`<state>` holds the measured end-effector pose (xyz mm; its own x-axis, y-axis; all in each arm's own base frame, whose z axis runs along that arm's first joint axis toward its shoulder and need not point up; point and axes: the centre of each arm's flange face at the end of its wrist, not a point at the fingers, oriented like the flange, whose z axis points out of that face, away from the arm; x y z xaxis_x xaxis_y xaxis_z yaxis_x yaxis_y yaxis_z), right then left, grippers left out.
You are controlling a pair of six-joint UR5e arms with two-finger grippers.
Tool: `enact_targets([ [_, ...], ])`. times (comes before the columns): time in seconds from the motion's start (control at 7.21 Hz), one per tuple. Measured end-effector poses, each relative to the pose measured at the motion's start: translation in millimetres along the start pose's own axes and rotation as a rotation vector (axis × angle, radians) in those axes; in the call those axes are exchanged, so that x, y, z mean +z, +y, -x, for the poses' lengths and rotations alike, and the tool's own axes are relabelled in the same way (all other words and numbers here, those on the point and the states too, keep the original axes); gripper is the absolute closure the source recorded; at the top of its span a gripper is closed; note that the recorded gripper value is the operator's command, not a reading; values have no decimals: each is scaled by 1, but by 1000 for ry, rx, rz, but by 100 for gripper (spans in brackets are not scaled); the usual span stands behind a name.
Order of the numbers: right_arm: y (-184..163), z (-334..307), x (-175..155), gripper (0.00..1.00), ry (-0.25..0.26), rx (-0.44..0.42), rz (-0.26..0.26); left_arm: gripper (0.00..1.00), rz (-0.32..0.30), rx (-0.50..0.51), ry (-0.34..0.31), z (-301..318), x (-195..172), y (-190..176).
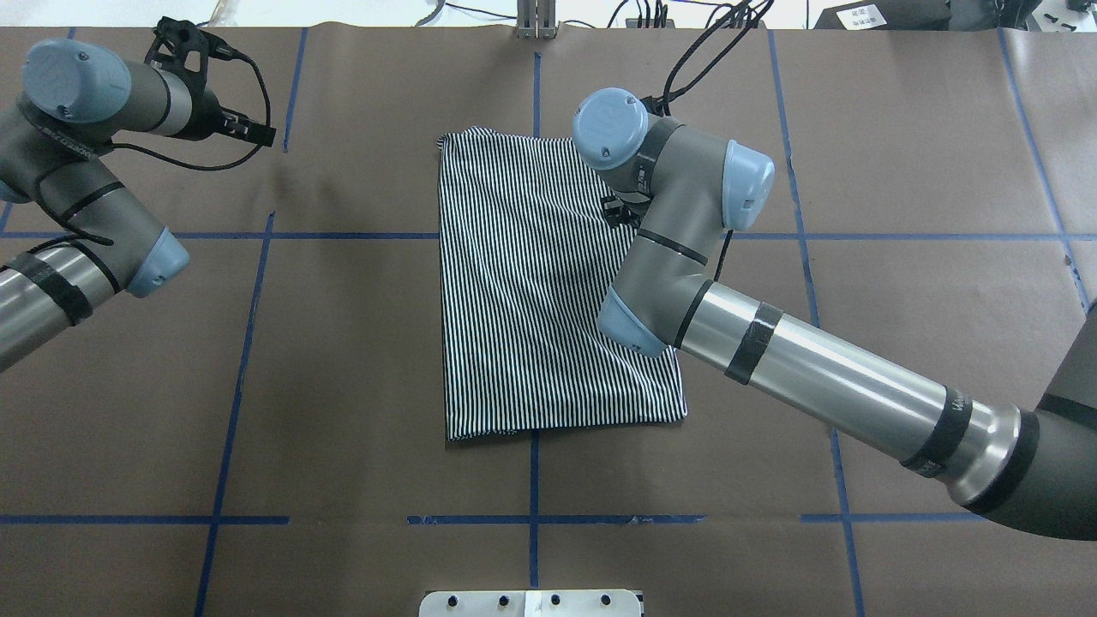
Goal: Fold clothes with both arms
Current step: 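Lift the right gripper off the shirt and withdraw it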
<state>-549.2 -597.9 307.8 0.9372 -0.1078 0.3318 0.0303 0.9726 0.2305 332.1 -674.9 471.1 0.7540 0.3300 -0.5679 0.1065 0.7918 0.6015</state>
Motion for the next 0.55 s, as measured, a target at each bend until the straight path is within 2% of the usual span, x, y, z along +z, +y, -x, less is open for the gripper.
enact_targets([
  [0.42,-7,-59,30,0,36,-30,16,0,-5,1,2,-1,-1,-1],
  [0.55,-16,-73,17,0,4,-30,9,0,-10,2,5,-3,-4,-3],
])
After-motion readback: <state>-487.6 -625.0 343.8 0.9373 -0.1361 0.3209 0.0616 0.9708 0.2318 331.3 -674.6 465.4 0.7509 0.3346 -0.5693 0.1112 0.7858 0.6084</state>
